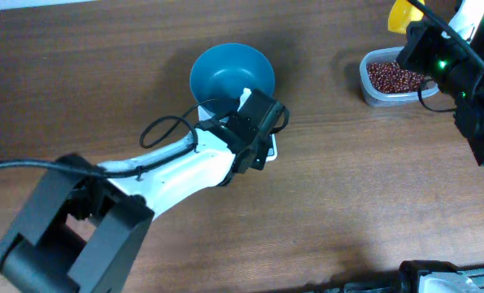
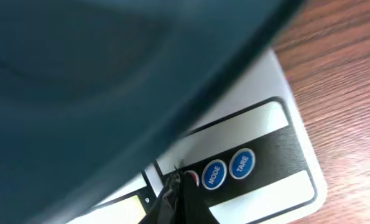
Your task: Scoop item into bowl and weigh 50g on scale
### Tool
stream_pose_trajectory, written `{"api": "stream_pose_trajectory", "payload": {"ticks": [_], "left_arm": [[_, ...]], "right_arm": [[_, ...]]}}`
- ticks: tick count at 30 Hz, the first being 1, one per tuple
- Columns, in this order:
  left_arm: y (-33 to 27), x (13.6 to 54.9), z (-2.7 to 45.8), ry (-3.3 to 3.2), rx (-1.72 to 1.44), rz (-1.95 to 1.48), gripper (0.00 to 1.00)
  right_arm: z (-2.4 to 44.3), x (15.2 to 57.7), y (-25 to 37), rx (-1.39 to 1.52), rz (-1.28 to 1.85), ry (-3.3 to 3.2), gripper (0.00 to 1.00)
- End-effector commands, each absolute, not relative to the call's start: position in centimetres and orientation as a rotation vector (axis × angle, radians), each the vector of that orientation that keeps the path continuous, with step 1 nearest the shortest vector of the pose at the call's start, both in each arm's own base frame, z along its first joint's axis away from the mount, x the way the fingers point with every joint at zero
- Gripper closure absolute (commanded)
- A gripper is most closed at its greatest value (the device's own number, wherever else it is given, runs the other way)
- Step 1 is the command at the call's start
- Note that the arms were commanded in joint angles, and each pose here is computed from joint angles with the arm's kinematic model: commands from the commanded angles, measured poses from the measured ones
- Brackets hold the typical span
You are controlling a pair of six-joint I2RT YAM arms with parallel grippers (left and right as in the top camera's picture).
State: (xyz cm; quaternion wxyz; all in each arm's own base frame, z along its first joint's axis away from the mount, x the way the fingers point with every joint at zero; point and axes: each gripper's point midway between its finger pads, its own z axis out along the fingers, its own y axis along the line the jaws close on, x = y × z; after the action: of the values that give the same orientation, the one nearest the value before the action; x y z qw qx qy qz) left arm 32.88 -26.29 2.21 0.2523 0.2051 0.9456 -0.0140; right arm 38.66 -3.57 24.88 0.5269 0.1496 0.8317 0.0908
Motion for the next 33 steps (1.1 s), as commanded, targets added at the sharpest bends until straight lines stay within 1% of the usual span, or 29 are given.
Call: {"api": "stream_pose_trajectory", "payload": {"ticks": [1, 5, 6, 8, 11, 12, 13, 14, 16, 20, 23, 25, 27, 30, 33], "left_arm": [[-25.7, 33.0, 0.8, 2.593, 0.539, -0.009, 1.00], [-26.0, 33.4, 1.5, 2.576, 0.532, -0.017, 1.00], [-26.3, 33.7, 3.1, 2.554, 0.539, -0.027, 1.00], [-25.6, 34.0, 9.5, 2.475, 0.556, -0.025, 1.00], [-24.5, 32.8, 15.4, 2.392, 0.517, -0.088, 1.00], [-23.7, 32.7, 17.0, 2.368, 0.492, -0.092, 1.00], [-22.7, 32.9, 17.6, 2.367, 0.463, -0.085, 1.00], [-20.6, 33.5, 17.2, 2.404, 0.412, -0.050, 1.00], [-19.7, 34.1, 17.1, 2.413, 0.380, -0.044, 1.00], [-19.6, 34.0, 16.8, 2.425, 0.380, -0.050, 1.00], [-21.9, 31.7, 13.3, 2.540, 0.491, -0.211, 1.00], [-23.0, 30.6, 11.2, 2.582, 0.559, -0.198, 1.00], [-24.6, 28.5, 7.3, 2.658, 0.674, -0.156, 1.00], [-25.6, 29.5, 7.0, 2.622, 0.665, -0.182, 1.00], [-26.0, 30.1, 5.1, 2.635, 0.668, -0.168, 1.00]], "right_arm": [[25.6, 38.6, -3.9, 0.359, 0.203, 1.968, 0.96], [25.6, 38.6, -3.9, 0.359, 0.203, 1.968, 0.96], [25.6, 38.6, -3.9, 0.359, 0.203, 1.968, 0.96], [25.6, 38.6, -3.9, 0.359, 0.203, 1.968, 0.96], [25.6, 38.6, -3.9, 0.359, 0.203, 1.968, 0.96], [25.6, 38.6, -3.9, 0.359, 0.203, 1.969, 0.96], [25.4, 38.5, -3.9, 0.361, 0.203, 1.977, 0.96], [25.1, 38.4, -3.9, 0.364, 0.203, 1.988, 0.96], [24.8, 38.3, -3.8, 0.368, 0.203, 2.001, 0.96], [24.0, 38.1, -4.3, 0.395, 0.172, 2.029, 0.96], [23.5, 38.2, -5.3, 0.430, 0.116, 2.033, 0.96], [23.5, 38.1, -5.9, 0.453, 0.076, 2.027, 0.96], [23.5, 38.1, -6.1, 0.458, 0.067, 2.026, 0.96], [23.5, 38.0, -6.1, 0.458, 0.067, 2.026, 0.96], [23.5, 38.0, -6.1, 0.458, 0.067, 2.026, 0.96]]}}
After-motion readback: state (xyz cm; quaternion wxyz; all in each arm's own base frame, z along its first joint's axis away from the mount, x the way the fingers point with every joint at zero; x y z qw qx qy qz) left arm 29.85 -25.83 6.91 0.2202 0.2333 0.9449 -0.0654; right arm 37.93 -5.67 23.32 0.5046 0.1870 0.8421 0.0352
